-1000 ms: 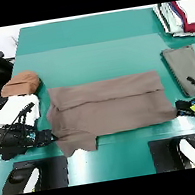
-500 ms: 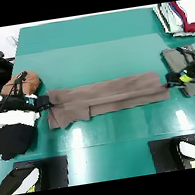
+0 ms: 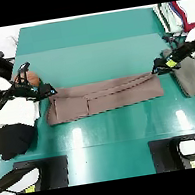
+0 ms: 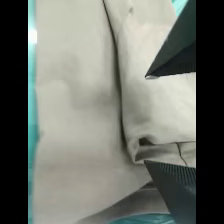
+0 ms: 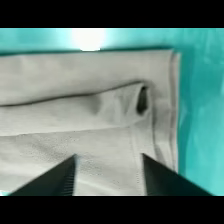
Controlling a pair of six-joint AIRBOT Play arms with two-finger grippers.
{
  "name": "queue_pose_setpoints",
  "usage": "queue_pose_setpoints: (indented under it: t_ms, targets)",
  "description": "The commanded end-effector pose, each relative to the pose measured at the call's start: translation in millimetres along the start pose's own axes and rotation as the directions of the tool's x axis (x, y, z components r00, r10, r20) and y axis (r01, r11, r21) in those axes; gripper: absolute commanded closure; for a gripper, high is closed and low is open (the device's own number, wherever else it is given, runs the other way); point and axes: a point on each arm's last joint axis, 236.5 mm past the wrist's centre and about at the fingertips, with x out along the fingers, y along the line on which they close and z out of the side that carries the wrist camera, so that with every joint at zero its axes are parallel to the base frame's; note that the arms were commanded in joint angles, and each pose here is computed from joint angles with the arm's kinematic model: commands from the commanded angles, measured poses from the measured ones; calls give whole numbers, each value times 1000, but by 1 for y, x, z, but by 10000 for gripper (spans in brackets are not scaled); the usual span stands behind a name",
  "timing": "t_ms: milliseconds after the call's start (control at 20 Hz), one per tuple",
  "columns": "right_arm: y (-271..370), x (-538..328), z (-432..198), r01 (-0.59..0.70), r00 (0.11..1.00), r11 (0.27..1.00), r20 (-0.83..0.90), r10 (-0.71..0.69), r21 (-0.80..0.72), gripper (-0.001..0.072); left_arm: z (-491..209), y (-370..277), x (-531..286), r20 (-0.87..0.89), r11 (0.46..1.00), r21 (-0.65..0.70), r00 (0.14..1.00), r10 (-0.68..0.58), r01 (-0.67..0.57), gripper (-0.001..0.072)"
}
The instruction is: Fold the shirts.
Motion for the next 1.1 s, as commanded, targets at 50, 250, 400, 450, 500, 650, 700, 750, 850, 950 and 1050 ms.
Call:
queue_pose_setpoints:
  t_ms: [50,250,400,450,500,650,700,750,850,950,1050]
  targets:
    - [-45,-2,-16,-118,993,987,1,118,109,178,4,-15,-7,-12,999,1,999,-42,42,686]
    - [-69,33,-45,-314,944,911,-12,329,266,179,11,-33,-9,19,992,-40,993,-120,121,681]
    - [-57,62,-55,-415,893,852,-35,448,319,181,10,-55,-2,26,988,-9,988,-152,152,681]
    - [-46,69,-53,-449,873,838,-46,485,311,185,8,-66,4,28,987,11,987,-160,160,681]
    - [-34,73,-50,-484,855,828,-49,516,284,199,5,-78,12,23,985,34,985,-173,172,681]
    - [-3,74,-38,-526,837,830,-58,544,185,548,-9,-107,43,-13,981,20,981,-193,193,681]
    - [4,68,-35,-536,832,830,-73,551,156,696,-15,-120,56,-25,977,1,977,-214,214,682]
    - [13,58,-32,-545,827,830,-86,556,118,695,-20,-132,69,-32,973,-4,972,-232,232,681]
    - [30,29,-19,-541,839,841,-63,541,24,695,-31,-151,94,-68,970,21,969,-239,241,682]
    - [52,-9,-3,-511,859,857,3,513,-68,695,-38,-170,116,-120,967,48,962,-245,252,682]
    - [78,-50,7,-483,866,864,70,495,-143,695,-41,-190,136,-150,961,78,956,-251,265,682]
